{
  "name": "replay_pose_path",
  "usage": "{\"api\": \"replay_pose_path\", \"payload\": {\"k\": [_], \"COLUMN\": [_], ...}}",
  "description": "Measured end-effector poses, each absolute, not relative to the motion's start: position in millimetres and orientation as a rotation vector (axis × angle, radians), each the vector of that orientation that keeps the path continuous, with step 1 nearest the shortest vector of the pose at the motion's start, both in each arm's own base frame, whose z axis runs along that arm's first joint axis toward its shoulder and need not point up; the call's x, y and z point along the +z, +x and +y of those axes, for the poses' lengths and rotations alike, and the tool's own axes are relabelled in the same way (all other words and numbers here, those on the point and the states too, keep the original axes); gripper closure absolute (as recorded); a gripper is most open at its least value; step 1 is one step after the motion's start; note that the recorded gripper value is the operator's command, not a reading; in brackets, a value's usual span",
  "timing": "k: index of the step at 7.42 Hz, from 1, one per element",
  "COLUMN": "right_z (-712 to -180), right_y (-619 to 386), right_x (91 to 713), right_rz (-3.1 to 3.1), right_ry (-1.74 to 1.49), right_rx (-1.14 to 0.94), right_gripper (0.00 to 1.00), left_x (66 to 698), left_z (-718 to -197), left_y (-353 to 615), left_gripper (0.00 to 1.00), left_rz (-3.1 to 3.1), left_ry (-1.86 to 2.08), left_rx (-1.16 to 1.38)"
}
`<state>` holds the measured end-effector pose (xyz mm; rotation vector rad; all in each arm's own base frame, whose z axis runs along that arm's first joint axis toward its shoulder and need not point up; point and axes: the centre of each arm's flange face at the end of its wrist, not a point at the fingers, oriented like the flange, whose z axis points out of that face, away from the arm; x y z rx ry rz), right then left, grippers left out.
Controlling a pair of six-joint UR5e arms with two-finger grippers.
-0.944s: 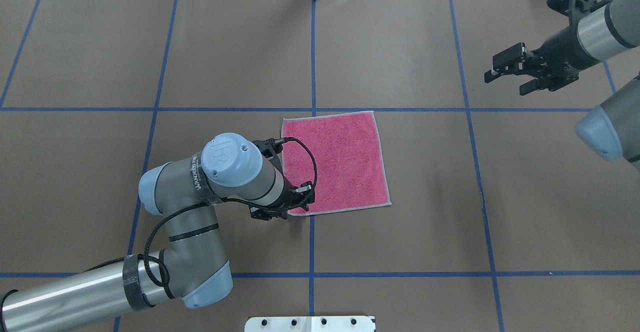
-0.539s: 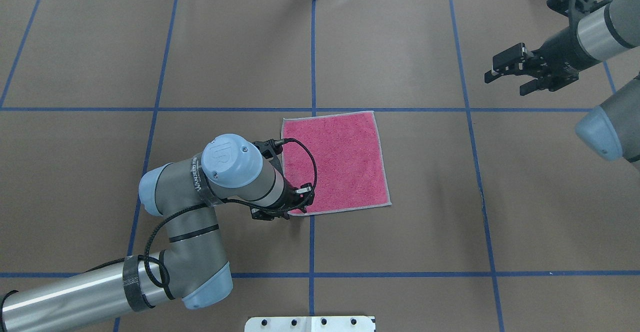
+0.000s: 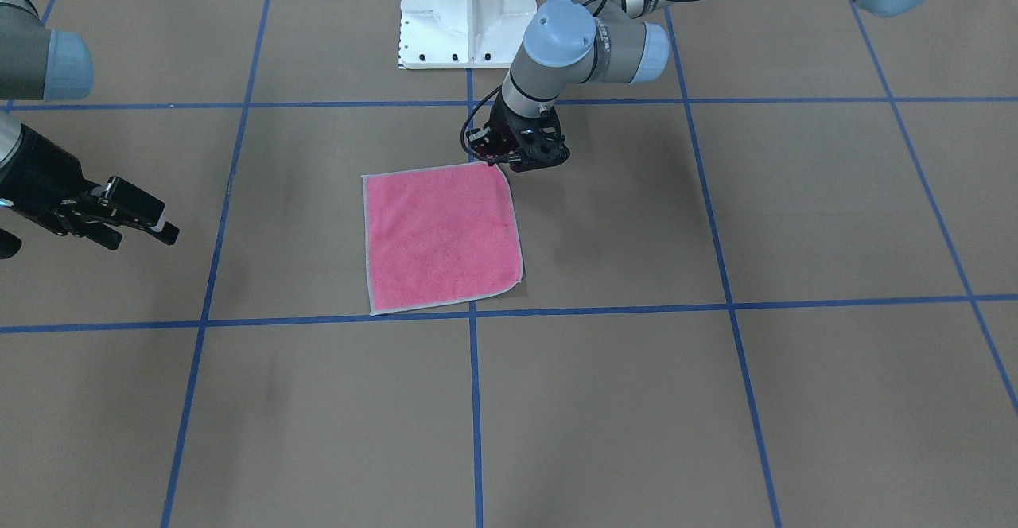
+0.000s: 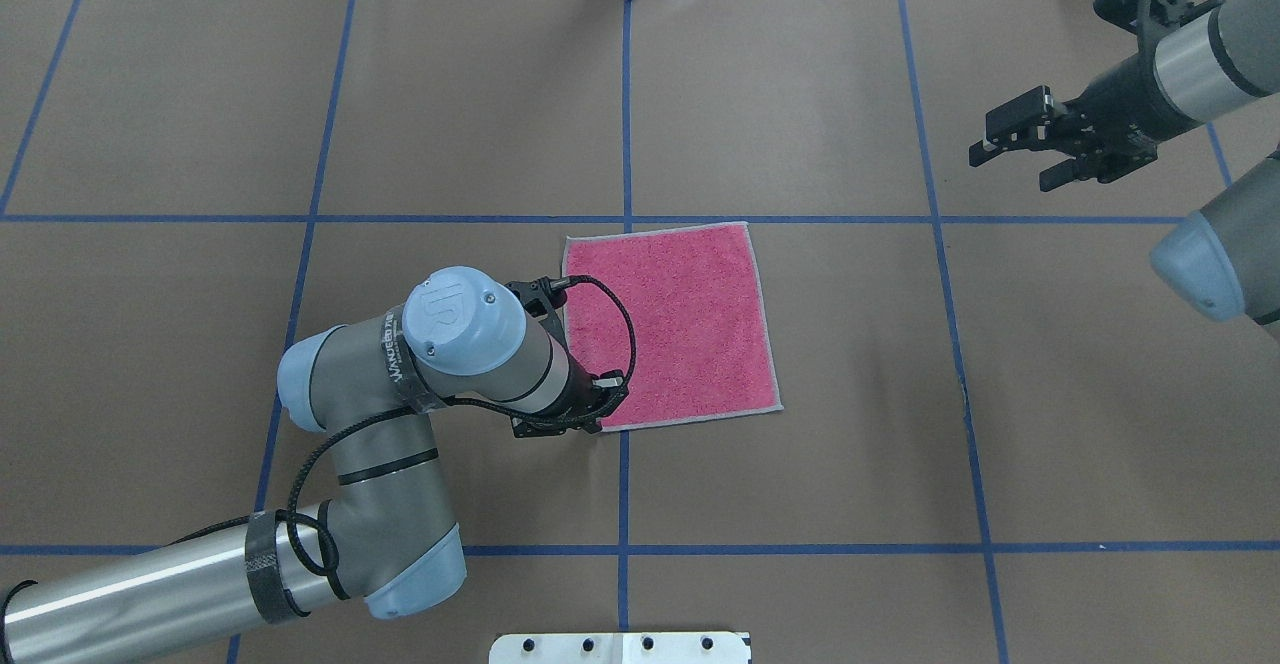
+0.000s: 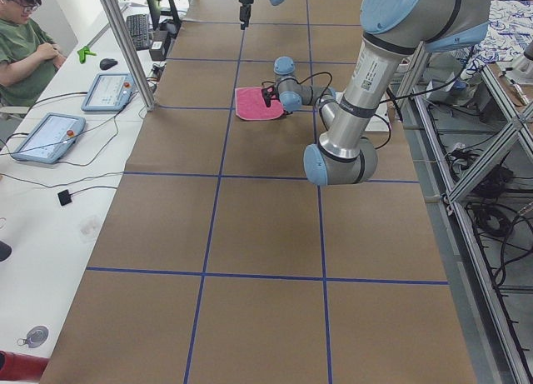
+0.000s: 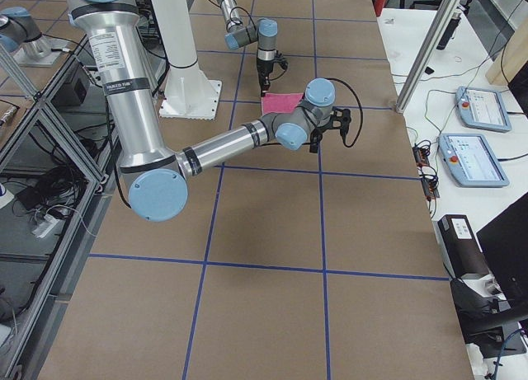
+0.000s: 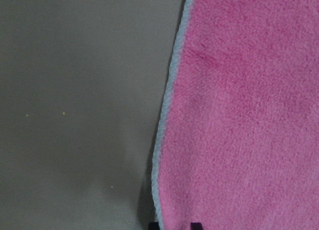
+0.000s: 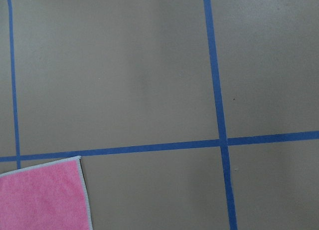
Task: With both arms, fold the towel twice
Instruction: 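Lower the left gripper onto the towel edge and pinch it, then move the right gripper to the opposite towel edge and lower it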
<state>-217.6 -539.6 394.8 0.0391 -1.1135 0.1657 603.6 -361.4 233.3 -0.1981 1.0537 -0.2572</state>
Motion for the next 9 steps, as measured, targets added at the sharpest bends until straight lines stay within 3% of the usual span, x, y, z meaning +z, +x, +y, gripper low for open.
{"api": "replay_pose_path", "payload": {"k": [3,9], "right_z": [-533,-462], "right_y": [-230,-411], "right_x": [390,334], "right_rz": [-1.122,-1.091], "right_ry": [0.016,-0.097], "right_rx": [0.161,0.198], "right_gripper": [0.02,0.02], "left_x": [223,213], "left_z": [-365,-369], "left_y": [596,592], "left_gripper": [1.00,1.00], "left_rz": [1.074,1.091], "left_ry": [-0.189,-0.194], "left_rx": [-0.261,-0.283]}}
